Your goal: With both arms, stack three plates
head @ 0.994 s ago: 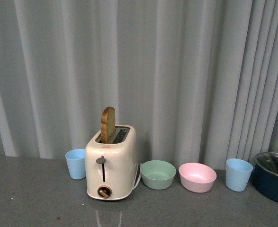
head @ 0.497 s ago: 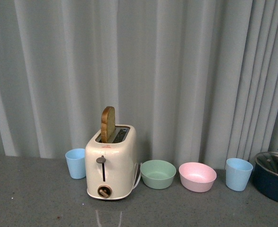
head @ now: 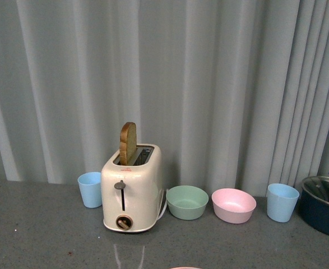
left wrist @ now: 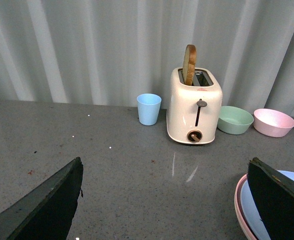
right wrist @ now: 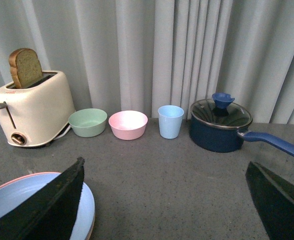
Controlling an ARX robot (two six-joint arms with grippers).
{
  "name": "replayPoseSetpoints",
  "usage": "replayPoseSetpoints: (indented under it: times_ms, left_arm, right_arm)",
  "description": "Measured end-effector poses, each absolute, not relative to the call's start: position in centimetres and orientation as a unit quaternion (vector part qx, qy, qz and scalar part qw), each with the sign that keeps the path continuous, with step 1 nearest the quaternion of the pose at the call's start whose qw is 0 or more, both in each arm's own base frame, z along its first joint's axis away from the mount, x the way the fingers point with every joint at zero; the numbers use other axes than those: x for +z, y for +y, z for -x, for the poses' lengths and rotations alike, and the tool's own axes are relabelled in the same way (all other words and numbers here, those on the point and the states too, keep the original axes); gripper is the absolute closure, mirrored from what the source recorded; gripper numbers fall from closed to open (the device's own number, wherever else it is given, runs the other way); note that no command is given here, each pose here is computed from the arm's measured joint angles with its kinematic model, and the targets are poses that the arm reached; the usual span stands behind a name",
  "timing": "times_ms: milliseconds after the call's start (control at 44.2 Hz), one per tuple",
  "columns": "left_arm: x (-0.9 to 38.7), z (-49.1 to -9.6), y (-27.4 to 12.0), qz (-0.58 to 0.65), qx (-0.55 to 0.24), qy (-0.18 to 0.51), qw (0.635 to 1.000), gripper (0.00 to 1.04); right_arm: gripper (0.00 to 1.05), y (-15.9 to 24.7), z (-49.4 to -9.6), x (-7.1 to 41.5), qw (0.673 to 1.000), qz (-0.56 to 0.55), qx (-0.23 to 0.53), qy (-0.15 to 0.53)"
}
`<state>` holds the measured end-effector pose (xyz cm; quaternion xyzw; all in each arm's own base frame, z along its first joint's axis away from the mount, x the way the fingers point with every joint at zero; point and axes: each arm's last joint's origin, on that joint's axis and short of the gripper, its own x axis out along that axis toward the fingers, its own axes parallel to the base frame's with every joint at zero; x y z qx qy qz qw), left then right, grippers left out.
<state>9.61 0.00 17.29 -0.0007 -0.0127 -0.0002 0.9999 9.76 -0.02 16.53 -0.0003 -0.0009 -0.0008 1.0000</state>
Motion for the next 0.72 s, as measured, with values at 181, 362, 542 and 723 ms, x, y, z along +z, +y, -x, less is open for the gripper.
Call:
replayPoseSetpoints:
  times_ms: [181, 362, 542, 723]
  left_arm:
    - [17.29, -9.61, 0.00, 0.001, 0.000, -0.013, 1.000, 0.07]
    - [17.29, -9.61, 0.00, 0.001, 0.000, -0.013, 1.000, 0.07]
    - [17.29, -9.61, 0.00, 0.001, 0.000, -0.013, 1.000, 0.07]
    - [17.29, -9.61, 0.00, 0.001, 0.000, -0.013, 1.000, 0.07]
  right_arm:
    - [0.07, -0.02, -9.76, 16.53, 1.000, 0.000, -0.001, -0.001]
    - [0.07, -0.02, -9.76, 16.53, 1.000, 0.000, -0.001, -0.001]
    - [0.07, -0.02, -9.76, 16.53, 1.000, 0.000, -0.001, -0.001]
    - [0.07, -0.02, -9.76, 16.53, 1.000, 0.000, -0.001, -0.001]
